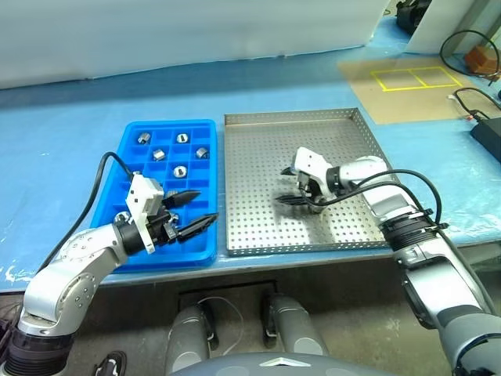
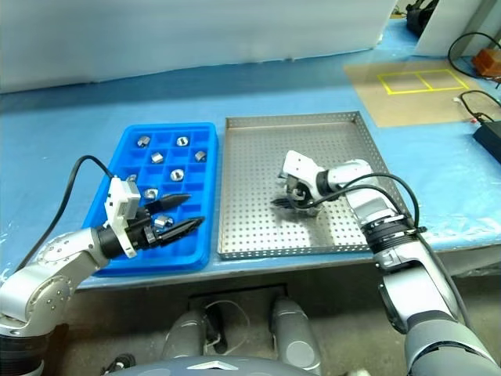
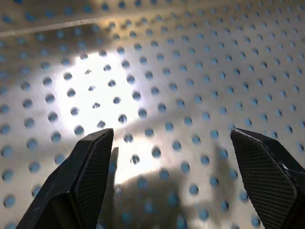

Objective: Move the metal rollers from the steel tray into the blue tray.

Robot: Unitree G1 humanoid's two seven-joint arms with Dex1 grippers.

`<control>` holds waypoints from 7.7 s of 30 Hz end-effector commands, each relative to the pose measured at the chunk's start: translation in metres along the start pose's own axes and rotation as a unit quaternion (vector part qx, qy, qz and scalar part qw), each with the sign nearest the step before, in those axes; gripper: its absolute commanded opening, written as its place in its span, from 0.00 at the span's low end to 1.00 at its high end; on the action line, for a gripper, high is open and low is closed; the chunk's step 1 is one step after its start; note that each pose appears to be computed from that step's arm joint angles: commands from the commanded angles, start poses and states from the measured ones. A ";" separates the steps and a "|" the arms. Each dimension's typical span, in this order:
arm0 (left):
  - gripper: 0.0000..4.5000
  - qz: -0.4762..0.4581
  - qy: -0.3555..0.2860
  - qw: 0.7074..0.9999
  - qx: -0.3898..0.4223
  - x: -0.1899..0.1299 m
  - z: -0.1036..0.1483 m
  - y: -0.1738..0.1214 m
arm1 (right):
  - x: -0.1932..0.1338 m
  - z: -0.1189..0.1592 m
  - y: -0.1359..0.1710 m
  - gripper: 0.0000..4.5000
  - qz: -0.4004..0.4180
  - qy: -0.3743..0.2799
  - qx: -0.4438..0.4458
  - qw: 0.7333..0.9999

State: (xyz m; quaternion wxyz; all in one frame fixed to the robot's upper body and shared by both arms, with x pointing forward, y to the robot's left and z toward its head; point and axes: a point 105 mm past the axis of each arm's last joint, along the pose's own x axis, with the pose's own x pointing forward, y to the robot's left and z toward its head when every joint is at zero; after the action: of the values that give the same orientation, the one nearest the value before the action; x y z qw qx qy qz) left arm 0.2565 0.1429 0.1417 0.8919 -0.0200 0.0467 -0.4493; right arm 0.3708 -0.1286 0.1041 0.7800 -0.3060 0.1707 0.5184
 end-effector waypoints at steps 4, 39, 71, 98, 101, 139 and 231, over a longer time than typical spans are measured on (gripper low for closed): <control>0.87 -0.010 0.004 1.000 0.022 -0.004 0.002 0.003 | -0.013 -0.029 -0.008 0.90 -0.030 0.018 0.044 0.998; 0.87 0.004 0.008 0.999 0.032 -0.015 0.005 0.010 | 0.007 0.027 0.026 0.38 0.073 -0.089 0.030 0.993; 0.87 0.094 0.065 0.993 0.027 -0.076 -0.005 -0.002 | 0.120 0.176 0.120 0.38 0.255 -0.131 0.045 0.957; 0.87 0.083 0.061 0.994 0.033 -0.069 0.003 0.004 | 0.094 0.167 0.135 0.38 0.334 -0.098 0.161 0.923; 0.87 0.083 0.062 0.994 0.034 -0.070 0.003 0.004 | 0.094 0.170 0.134 0.54 0.328 -0.111 0.149 0.926; 0.87 0.200 0.079 0.973 0.086 -0.115 0.004 0.045 | 0.149 0.194 0.079 0.73 0.087 -0.146 0.042 0.984; 0.87 0.251 -0.147 0.957 0.014 -0.022 0.038 0.039 | 0.022 0.114 0.012 0.01 0.053 -0.219 0.135 0.965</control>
State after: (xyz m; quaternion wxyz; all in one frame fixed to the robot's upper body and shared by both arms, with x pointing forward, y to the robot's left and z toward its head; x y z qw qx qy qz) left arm 0.2781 0.1865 0.1701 0.9743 -0.0678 -0.0663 -0.2045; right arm 0.3680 -0.0434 0.1546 0.8119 -0.0550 0.1125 0.5702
